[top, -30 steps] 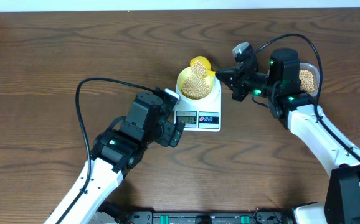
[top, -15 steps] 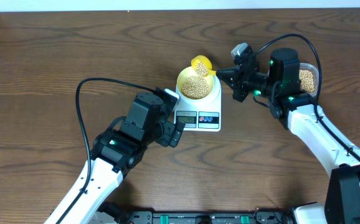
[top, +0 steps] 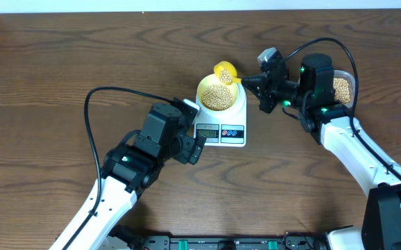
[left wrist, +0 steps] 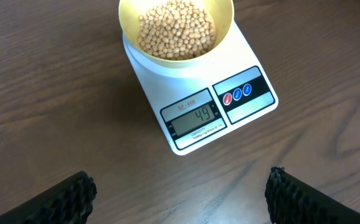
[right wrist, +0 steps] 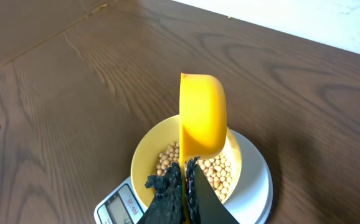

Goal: Scoop item into bowl and weigh 50g on scale
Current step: 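Tilt the scoop over the bowl to pour soybeans, right gripper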

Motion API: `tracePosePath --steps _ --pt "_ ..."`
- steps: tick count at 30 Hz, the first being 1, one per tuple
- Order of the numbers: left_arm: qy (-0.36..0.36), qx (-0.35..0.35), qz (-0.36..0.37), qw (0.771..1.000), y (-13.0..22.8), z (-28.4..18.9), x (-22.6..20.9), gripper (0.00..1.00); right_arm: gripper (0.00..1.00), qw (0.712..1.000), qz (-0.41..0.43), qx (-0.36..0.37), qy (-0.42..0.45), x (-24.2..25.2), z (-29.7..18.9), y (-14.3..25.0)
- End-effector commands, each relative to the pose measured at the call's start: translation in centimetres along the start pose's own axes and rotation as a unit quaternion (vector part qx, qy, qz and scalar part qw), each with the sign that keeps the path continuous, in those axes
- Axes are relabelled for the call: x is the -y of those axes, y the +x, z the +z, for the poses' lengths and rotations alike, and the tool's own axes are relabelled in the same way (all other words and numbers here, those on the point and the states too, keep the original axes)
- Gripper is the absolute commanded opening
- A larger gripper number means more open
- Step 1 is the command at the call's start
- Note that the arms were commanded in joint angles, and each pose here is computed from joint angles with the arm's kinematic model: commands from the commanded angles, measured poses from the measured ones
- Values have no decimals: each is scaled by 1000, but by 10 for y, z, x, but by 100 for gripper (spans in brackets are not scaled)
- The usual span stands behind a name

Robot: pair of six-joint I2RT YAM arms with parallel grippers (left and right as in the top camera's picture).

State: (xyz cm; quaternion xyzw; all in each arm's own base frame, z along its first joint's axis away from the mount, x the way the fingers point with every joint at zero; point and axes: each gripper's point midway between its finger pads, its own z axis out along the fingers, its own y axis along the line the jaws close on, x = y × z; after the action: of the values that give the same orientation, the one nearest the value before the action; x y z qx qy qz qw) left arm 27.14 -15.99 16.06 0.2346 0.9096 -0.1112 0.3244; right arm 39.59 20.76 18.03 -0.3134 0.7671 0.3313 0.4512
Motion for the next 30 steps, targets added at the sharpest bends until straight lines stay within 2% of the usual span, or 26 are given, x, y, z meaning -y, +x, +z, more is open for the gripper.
tracePosePath --steps 1,10,15,22,30 --pt "-6 -2 -6 1000 1 1 -3 89 1 1000 -7 -3 -2 -1 2 2" --pt "-6 -2 -6 1000 1 1 -3 89 1 1000 -6 -3 -2 -1 2 2" --pt "-6 -2 -6 1000 1 1 -3 89 1 1000 21 -3 -2 -1 2 2" --pt "-6 -2 -6 1000 1 1 -3 89 1 997 71 -1 -24 -8 2 1" --pt "-6 -2 -6 1000 1 1 -3 89 1 983 174 1 -66 -17 -4 -3"
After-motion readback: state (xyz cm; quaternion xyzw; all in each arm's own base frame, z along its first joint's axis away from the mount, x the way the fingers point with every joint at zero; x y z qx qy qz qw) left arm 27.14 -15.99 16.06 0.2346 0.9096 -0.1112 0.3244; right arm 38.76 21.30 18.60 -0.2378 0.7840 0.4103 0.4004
